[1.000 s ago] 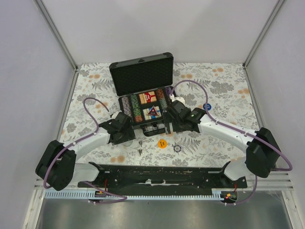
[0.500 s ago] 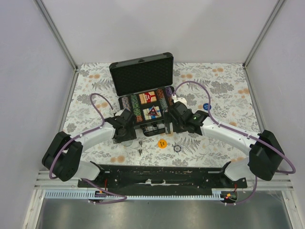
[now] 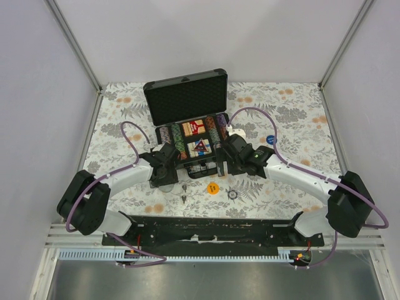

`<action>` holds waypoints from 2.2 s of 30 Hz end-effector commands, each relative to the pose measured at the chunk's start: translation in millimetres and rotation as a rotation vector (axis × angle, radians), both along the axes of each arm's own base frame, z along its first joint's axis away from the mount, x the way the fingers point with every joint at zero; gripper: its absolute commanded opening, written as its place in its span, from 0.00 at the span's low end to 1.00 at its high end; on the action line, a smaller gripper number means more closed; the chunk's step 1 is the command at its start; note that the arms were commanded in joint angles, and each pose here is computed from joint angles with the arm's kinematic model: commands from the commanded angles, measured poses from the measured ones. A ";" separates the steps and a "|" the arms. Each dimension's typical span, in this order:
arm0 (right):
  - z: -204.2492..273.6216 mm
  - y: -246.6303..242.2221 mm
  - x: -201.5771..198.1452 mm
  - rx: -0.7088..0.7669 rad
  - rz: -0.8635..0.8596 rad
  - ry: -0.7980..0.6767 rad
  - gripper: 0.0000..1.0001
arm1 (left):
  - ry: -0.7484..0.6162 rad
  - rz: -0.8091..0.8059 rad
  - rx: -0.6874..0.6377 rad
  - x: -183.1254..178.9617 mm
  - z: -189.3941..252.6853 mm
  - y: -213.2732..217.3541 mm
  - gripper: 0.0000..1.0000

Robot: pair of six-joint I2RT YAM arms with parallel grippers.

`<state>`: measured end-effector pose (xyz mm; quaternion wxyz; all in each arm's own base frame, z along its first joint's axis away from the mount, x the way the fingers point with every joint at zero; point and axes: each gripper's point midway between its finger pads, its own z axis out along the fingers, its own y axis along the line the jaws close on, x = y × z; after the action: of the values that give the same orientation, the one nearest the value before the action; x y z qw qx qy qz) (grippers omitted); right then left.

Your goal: Pack up texas hold em set

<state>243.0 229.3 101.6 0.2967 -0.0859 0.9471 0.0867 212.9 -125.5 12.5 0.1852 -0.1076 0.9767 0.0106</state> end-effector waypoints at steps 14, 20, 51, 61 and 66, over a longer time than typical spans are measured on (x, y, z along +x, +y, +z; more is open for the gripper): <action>16.6 -4.3 4.2 0.044 -0.037 -0.056 0.98 | -0.173 -0.025 -0.142 23.8 78.7 -24.4 0.54; 20.5 -10.8 5.7 0.036 -0.053 -0.069 0.98 | -0.276 -0.064 -0.200 62.2 118.6 -51.4 0.52; 21.3 -42.5 0.9 0.002 -0.104 -0.057 0.98 | -0.438 0.001 0.010 250.7 105.4 -121.1 0.48; 19.8 -44.5 0.1 0.000 -0.108 -0.054 0.98 | -0.417 0.036 0.057 252.9 89.7 -109.0 0.48; 19.4 -45.8 -0.3 0.000 -0.112 -0.054 0.98 | -0.418 0.047 0.065 256.7 86.9 -105.5 0.48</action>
<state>239.5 188.4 113.4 0.3087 -0.0464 0.9477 0.0669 451.8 -239.0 88.6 0.3607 -0.1082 0.9263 0.0096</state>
